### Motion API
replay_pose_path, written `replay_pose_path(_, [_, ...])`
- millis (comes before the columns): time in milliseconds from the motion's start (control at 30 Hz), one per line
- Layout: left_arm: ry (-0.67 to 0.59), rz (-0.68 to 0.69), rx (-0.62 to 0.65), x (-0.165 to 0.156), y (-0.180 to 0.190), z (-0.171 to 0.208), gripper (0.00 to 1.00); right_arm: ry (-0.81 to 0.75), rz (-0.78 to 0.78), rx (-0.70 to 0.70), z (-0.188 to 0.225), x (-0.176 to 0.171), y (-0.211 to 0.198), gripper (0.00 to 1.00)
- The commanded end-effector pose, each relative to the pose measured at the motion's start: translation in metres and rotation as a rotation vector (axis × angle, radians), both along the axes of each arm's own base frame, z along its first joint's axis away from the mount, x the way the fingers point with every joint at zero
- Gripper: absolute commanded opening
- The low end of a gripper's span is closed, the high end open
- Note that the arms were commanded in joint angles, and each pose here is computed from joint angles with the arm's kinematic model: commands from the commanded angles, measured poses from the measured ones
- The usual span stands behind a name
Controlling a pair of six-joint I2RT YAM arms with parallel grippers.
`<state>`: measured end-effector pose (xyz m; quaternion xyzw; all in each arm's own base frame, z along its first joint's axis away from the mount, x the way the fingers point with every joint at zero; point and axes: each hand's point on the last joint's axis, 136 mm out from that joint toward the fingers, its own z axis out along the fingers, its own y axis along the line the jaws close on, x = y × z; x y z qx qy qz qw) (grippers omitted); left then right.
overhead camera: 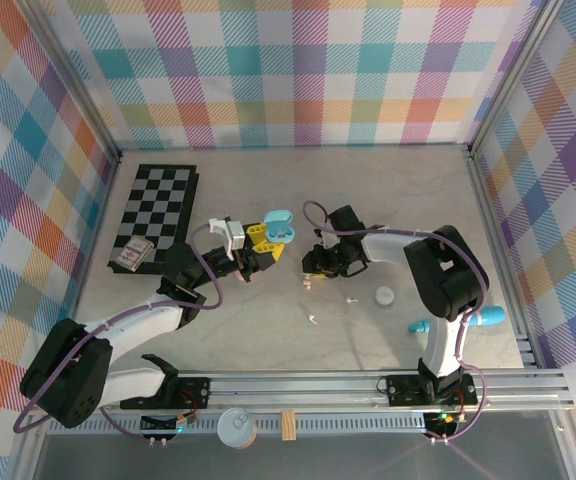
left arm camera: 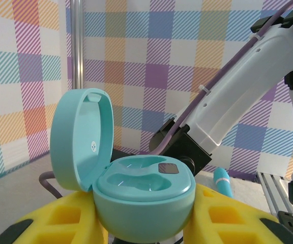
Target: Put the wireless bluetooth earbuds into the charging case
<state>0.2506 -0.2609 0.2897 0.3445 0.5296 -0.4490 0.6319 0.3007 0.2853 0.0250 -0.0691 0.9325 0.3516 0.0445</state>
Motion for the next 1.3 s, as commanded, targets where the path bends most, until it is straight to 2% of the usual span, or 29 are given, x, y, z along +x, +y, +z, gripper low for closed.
replay_pose_path(0, [-0.053,-0.01,-0.004,-0.008,0.004,0.007,0.33,0.009,0.04,-0.009,-0.004,-0.005,0.005,0.3])
replay_pose_path(267, [-0.049,-0.011,-0.002,-0.007,0.004,0.006,0.33,0.012,0.029,-0.057,-0.01,-0.003,0.0,0.25])
replay_pose_path(633, [-0.047,-0.01,0.002,-0.006,0.003,0.005,0.33,-0.067,-0.01,-0.089,0.009,0.001,-0.011,0.17])
replay_pose_path(733, [-0.045,-0.009,0.003,-0.005,0.003,0.004,0.33,-0.089,-0.025,-0.1,0.014,0.001,-0.015,0.17])
replay_pose_path(1000, [-0.05,-0.01,0.005,-0.004,0.002,0.004,0.33,-0.119,-0.11,-0.236,0.005,-0.004,-0.048,0.18])
replay_pose_path(1167, [-0.047,-0.011,0.009,-0.004,0.002,0.003,0.33,-0.075,-0.125,-0.237,-0.003,-0.021,-0.055,0.2])
replay_pose_path(1267, [-0.046,-0.011,0.011,-0.004,0.002,0.003,0.33,-0.051,-0.123,-0.184,-0.003,-0.03,-0.051,0.2])
